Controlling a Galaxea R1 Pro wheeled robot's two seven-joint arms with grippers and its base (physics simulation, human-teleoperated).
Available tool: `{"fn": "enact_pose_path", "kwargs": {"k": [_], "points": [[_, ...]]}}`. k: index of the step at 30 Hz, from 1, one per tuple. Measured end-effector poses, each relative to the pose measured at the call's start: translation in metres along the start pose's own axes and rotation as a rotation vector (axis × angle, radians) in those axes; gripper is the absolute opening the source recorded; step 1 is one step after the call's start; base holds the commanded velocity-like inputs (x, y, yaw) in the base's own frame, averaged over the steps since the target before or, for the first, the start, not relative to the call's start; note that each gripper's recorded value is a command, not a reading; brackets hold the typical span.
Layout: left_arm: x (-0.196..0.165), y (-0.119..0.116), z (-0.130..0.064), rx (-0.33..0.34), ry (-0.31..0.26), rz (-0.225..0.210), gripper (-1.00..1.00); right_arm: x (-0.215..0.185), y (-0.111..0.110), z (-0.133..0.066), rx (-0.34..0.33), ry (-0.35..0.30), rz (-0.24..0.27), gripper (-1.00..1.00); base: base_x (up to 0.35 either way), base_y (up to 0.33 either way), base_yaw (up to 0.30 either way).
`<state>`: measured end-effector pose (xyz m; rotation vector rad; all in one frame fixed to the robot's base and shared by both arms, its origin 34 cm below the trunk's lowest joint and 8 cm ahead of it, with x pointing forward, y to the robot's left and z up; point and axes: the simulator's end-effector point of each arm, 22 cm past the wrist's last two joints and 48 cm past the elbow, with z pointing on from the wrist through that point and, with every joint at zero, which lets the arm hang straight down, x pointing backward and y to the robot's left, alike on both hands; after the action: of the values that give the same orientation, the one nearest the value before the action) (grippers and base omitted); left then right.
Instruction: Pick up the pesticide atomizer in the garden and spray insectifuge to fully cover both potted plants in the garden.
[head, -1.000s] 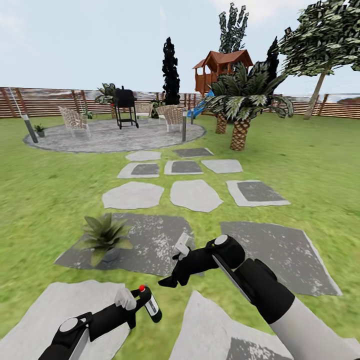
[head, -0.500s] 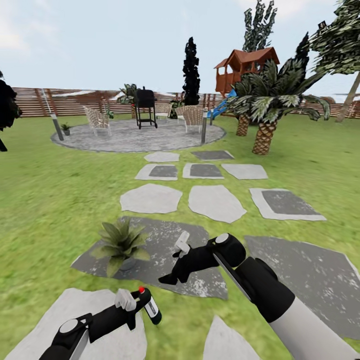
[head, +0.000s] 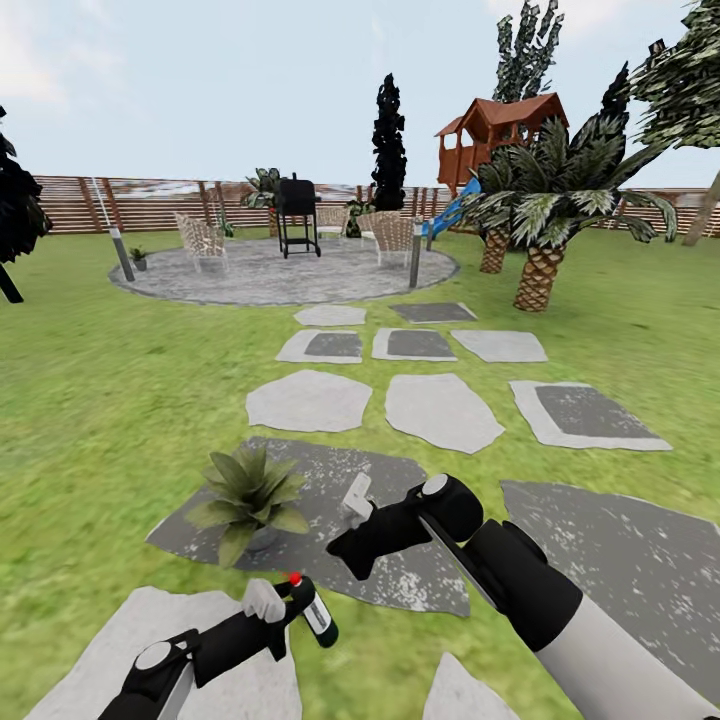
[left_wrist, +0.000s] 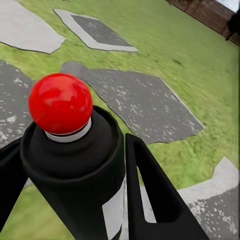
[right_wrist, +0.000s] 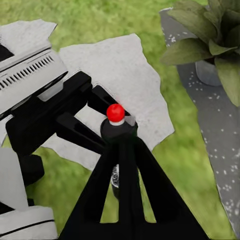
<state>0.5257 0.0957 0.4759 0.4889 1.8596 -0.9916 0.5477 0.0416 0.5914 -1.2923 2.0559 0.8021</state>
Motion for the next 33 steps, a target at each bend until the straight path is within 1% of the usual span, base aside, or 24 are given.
{"fn": "enact_pose_path", "kwargs": {"k": [4, 6, 8, 10, 11, 12, 23, 31, 33], "points": [[0.001, -0.003, 0.003, 0.003, -0.003, -0.008, -1.00, 0.000, 0.000, 0.000, -0.001, 0.000, 0.001, -1.00, 0.000, 0.000, 0.000], [0.000, -0.006, 0.008, 0.003, -0.011, -0.014, -1.00, 0.000, 0.001, 0.001, -0.003, 0.000, 0.002, -1.00, 0.000, 0.000, 0.000], [0.000, -0.006, 0.011, -0.008, -0.018, -0.018, -1.00, -0.001, 0.002, 0.002, -0.008, -0.002, 0.004, -1.00, 0.000, 0.000, 0.000], [-0.001, -0.011, 0.017, -0.005, -0.024, -0.023, -1.00, -0.001, 0.006, 0.010, -0.022, 0.005, 0.024, -1.00, 0.000, 0.000, 0.000], [0.000, -0.017, 0.022, 0.005, -0.023, -0.025, -1.00, 0.003, 0.007, 0.019, -0.032, 0.019, 0.048, -1.00, 0.000, 0.000, 0.000], [0.000, -0.018, 0.023, 0.007, -0.022, -0.026, -1.00, 0.004, 0.007, 0.021, -0.034, 0.022, 0.053, -1.00, 0.000, 0.000, 0.000], [-0.005, -0.024, 0.024, 0.024, -0.028, -0.022, -1.00, 0.009, 0.005, 0.026, -0.028, 0.037, 0.065, -1.00, 0.000, 0.000, 0.000], [-0.006, -0.025, 0.024, 0.029, -0.029, -0.019, -1.00, 0.020, -0.004, 0.030, -0.003, 0.061, 0.086, -1.00, 0.000, 0.000, 0.000], [-0.007, -0.025, 0.025, 0.029, -0.029, -0.019, -1.00, 0.026, -0.008, 0.032, 0.004, 0.075, 0.098, -1.00, 0.000, 0.000, 0.000]]}}
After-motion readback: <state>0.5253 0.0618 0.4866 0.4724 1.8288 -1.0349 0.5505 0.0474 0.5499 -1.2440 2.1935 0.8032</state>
